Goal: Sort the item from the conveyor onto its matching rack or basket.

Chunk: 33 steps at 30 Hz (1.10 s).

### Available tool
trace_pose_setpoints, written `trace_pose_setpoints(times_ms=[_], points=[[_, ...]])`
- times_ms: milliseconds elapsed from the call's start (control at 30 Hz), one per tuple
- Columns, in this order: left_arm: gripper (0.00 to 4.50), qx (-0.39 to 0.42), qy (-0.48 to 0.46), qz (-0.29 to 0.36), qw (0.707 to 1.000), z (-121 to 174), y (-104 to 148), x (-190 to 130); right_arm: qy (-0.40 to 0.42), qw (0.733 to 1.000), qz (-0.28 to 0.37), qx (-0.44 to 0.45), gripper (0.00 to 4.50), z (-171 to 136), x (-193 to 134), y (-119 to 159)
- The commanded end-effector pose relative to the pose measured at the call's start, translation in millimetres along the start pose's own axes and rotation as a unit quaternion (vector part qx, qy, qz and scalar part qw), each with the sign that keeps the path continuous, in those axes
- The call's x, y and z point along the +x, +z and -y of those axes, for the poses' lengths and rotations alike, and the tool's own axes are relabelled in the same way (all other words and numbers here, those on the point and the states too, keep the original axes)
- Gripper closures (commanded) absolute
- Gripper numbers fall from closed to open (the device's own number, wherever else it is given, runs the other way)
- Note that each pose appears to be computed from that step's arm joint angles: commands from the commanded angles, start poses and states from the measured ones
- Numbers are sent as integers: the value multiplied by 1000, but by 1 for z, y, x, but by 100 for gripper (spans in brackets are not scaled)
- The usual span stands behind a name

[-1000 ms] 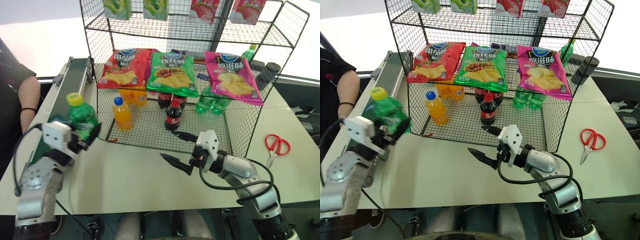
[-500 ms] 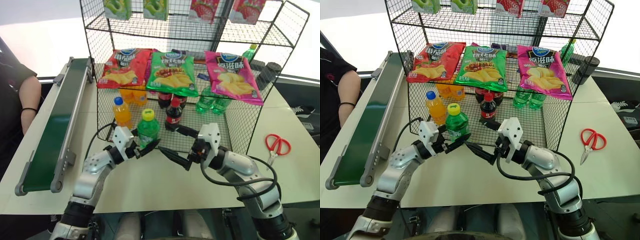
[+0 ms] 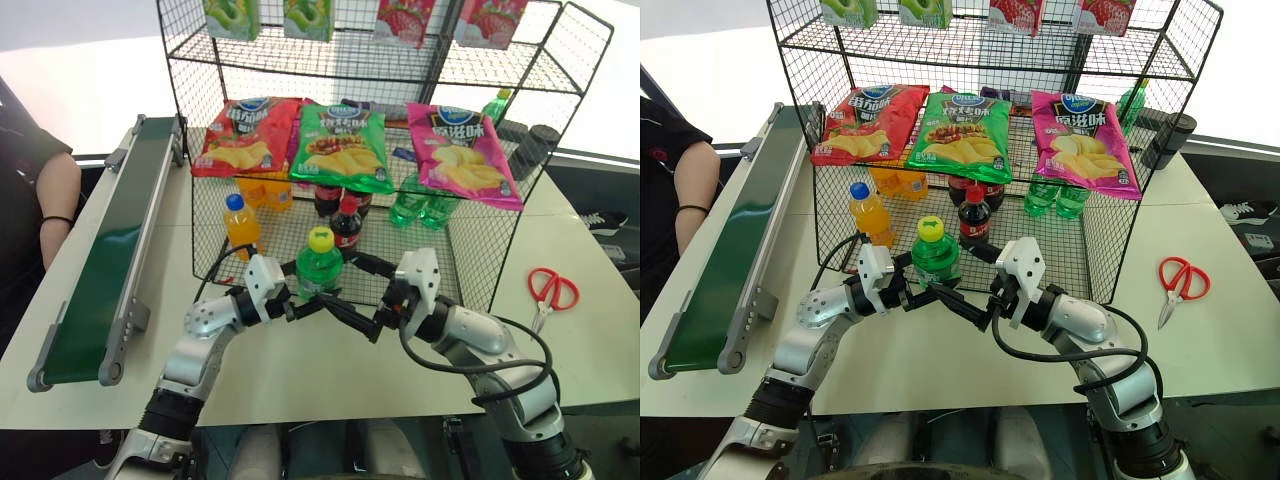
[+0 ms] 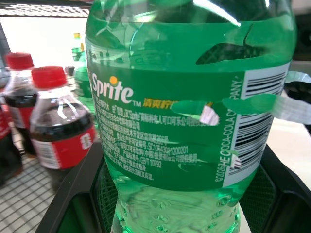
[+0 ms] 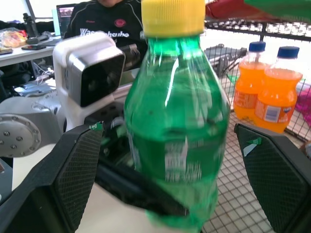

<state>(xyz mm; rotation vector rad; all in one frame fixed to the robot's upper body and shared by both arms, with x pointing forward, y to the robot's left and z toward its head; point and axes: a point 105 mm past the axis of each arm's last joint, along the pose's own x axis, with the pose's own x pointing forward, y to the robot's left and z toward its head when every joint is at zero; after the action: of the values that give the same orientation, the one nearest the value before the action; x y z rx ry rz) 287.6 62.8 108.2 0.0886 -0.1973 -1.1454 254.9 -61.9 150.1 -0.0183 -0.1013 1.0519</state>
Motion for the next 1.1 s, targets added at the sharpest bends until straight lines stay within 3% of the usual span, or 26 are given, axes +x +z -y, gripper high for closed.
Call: trace_pose_setpoints(times_ms=[33, 400, 567, 667, 767, 800, 1100], points=[[176, 33, -20, 32, 999, 1, 20, 8, 14, 1000, 15, 0, 0, -3, 5, 7], [176, 32, -66, 35, 997, 14, 22, 19, 9, 1000, 11, 11, 0, 0, 7, 6], [176, 32, -69, 34, 997, 14, 22, 19, 6, 1000, 15, 20, 142, 1, 6, 7], [176, 25, -71, 32, 997, 13, 21, 20, 2, 1000, 17, 15, 142, 3, 7, 8], [24, 17, -65, 26, 997, 11, 19, 22, -12, 1000, 23, 2, 142, 8, 8, 11], [6, 19, -62, 24, 998, 10, 19, 22, -19, 999, 26, -3, 142, 10, 7, 12], [6, 10, -6, -22, 1000, -7, 1, -2, -123, 991, 28, -52, 142, 53, -24, 18]])
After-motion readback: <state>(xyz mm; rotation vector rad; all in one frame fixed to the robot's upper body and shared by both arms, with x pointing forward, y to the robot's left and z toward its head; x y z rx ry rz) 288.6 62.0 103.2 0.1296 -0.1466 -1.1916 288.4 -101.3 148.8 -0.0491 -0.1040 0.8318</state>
